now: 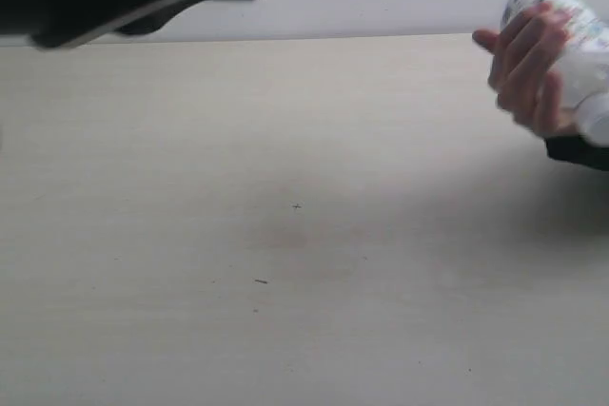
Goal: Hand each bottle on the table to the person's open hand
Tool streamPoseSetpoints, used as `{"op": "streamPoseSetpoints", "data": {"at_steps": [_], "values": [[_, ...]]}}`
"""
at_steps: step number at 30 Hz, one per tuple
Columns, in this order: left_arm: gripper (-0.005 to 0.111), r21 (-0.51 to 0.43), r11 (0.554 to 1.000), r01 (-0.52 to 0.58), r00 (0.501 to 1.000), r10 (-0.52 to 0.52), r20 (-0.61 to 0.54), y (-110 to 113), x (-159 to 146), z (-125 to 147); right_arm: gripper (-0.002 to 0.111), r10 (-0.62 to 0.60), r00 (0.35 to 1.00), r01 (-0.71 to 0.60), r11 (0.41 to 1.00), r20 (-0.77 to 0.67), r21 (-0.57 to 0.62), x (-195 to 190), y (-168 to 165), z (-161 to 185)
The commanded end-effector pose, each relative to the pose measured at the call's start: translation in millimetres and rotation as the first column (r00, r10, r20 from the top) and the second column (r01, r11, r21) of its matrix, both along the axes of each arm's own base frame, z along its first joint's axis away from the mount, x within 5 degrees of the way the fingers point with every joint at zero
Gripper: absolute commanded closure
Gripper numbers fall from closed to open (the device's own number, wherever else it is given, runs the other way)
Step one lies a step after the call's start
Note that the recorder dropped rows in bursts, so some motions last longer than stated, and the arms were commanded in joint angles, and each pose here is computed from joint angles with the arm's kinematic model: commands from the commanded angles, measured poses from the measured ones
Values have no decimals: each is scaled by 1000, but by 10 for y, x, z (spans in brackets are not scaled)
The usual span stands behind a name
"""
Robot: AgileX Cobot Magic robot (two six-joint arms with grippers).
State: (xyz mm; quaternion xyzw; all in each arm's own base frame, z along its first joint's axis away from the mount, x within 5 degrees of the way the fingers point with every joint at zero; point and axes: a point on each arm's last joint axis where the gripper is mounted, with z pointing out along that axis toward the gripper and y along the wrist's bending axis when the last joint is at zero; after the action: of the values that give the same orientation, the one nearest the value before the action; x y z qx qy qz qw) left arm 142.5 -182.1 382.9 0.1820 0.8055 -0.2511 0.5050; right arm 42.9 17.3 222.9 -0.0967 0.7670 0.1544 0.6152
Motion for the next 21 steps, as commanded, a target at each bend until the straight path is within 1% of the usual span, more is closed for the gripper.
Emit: {"op": "streamPoseSetpoints", "data": {"at_steps": [1,3,4,8,12,14,15,20,21], "values": [[107,-101,988,116,985,-102,140,438,-354,-106,108,-3,1000,4,1000,3,-8,2,-2,-18],[107,-132,985,108,983,-86,161,617,-449,-87,108,-3,1000,4,1000,3,-8,2,-2,-18],[107,-160,981,109,980,-79,183,703,-498,-34,108,-3,1000,4,1000,3,-8,2,-2,-18],[107,-200,973,115,968,-65,241,864,-587,66,108,-3,1000,4,1000,3,-8,2,-2,-18],[107,-207,971,117,967,-64,247,881,-598,77,108,-3,1000,4,1000,3,-8,2,-2,-18],[107,-120,985,121,940,-75,334,893,-588,91,108,-3,1000,4,1000,3,-8,2,-2,-18],[107,-93,989,119,929,-78,362,897,-584,97,108,-3,1000,4,1000,3,-8,2,-2,-18],[107,-103,988,113,933,-70,353,906,-581,97,108,-3,1000,4,1000,3,-8,2,-2,-18],[107,-156,982,110,950,-58,306,904,-583,92,108,-3,1000,4,1000,3,-8,2,-2,-18]]}}
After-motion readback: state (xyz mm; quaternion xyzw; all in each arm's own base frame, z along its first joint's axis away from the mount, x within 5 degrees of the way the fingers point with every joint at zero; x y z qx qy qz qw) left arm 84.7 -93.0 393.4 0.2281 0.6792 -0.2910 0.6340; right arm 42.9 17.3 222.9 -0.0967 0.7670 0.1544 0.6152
